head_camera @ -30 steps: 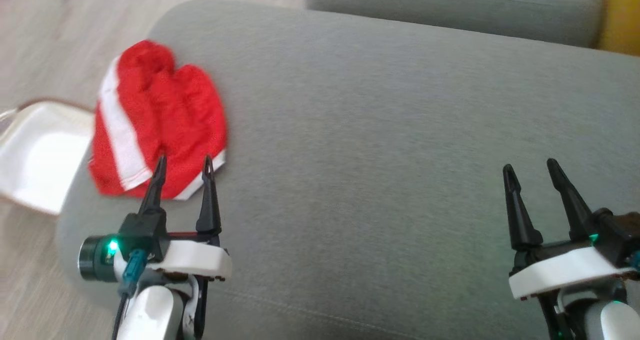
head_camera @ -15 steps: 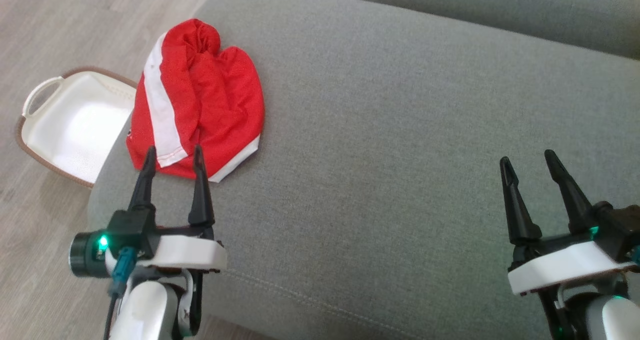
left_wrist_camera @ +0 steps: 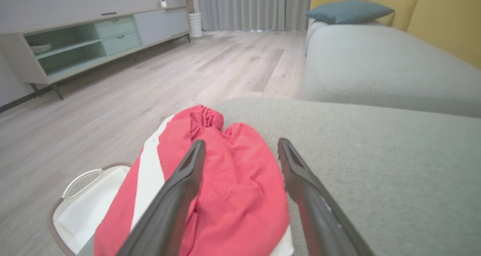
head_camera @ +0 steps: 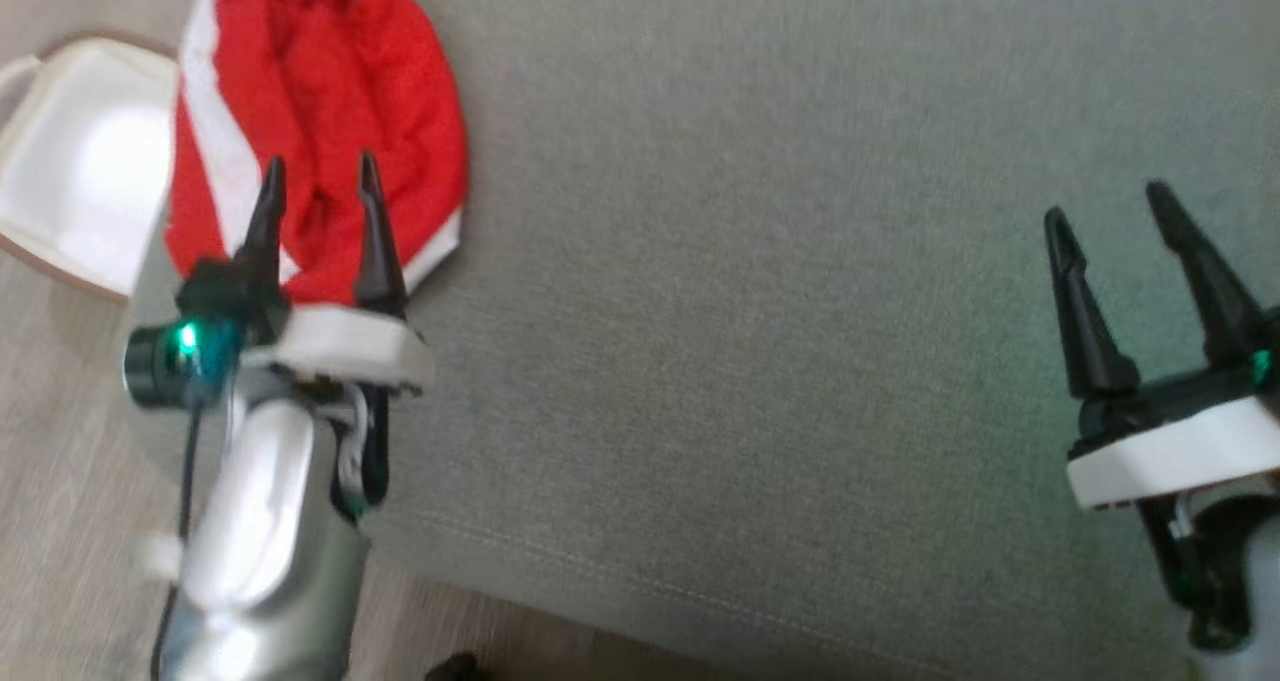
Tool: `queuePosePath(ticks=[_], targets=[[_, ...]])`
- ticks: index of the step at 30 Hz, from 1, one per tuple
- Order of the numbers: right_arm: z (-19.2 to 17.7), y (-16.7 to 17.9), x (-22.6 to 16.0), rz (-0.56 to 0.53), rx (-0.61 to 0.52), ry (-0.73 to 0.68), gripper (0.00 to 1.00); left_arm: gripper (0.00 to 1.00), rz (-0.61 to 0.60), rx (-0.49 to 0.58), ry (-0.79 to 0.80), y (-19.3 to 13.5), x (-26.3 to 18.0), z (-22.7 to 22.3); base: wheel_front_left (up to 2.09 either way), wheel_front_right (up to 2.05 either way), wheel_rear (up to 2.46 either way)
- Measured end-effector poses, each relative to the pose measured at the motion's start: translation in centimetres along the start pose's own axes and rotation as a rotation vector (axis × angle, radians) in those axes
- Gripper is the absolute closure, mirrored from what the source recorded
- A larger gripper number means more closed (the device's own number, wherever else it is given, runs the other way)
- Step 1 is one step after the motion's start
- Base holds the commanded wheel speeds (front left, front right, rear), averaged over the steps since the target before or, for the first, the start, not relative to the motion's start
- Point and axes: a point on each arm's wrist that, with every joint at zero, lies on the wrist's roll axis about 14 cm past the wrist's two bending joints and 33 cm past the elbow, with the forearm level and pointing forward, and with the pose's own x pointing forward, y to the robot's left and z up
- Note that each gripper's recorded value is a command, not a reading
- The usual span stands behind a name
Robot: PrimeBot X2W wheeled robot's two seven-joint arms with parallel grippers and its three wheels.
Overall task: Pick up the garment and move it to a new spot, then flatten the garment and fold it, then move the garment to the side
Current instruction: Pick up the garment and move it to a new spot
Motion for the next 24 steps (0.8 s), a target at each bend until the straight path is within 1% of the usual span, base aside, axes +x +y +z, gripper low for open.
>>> queuePosePath(ticks=[5, 10, 14, 15, 16, 17, 18, 20, 24], targets=[[-2.6, -1.9, 1.2, -0.009, 0.006, 0.057, 0.00, 0.00, 0.004, 0.016, 0.182, 0.2, 3.2, -6.1, 0.00, 0.00, 0.00], [-4.5, -3.3, 1.5, -0.030, 0.018, 0.095, 0.00, 0.00, 0.034, 0.022, 0.371, 1.0, 3.9, -11.9, 0.00, 0.00, 0.00], [-4.8, -3.8, 1.2, -0.043, 0.021, 0.104, 0.00, 0.00, 0.032, 0.018, 0.501, 1.3, 4.0, -14.2, 0.00, 0.00, 0.00], [-4.7, -3.8, 1.2, -0.044, 0.020, 0.102, 0.00, 0.06, 0.037, 0.008, 0.525, 1.5, 4.4, -14.3, 0.00, 0.00, 0.00], [-4.6, -3.8, 1.2, -0.044, 0.018, 0.101, 0.00, 0.06, 0.040, 0.003, 0.543, 1.7, 4.7, -14.2, 0.00, 0.00, 0.00], [-4.6, -3.8, 1.1, -0.045, 0.018, 0.102, 0.00, 0.59, 0.039, 0.004, 0.563, 1.9, 4.9, -14.2, 0.00, 0.00, 0.00], [-4.5, -3.7, 1.1, -0.045, 0.019, 0.102, 0.00, 1.00, 0.038, 0.001, 0.570, 2.1, 5.1, -14.1, 0.00, 0.00, 0.00], [-4.3, -3.7, 1.0, -0.046, 0.023, 0.098, 0.00, 1.00, 0.043, 0.001, 0.570, 2.6, 4.9, -13.9, 0.00, 0.00, 0.00], [-3.3, -3.4, 0.6, -0.053, 0.023, 0.071, 0.00, 1.00, 0.040, 0.010, 0.492, 2.8, 4.9, -12.3, 0.00, 0.00, 0.00]])
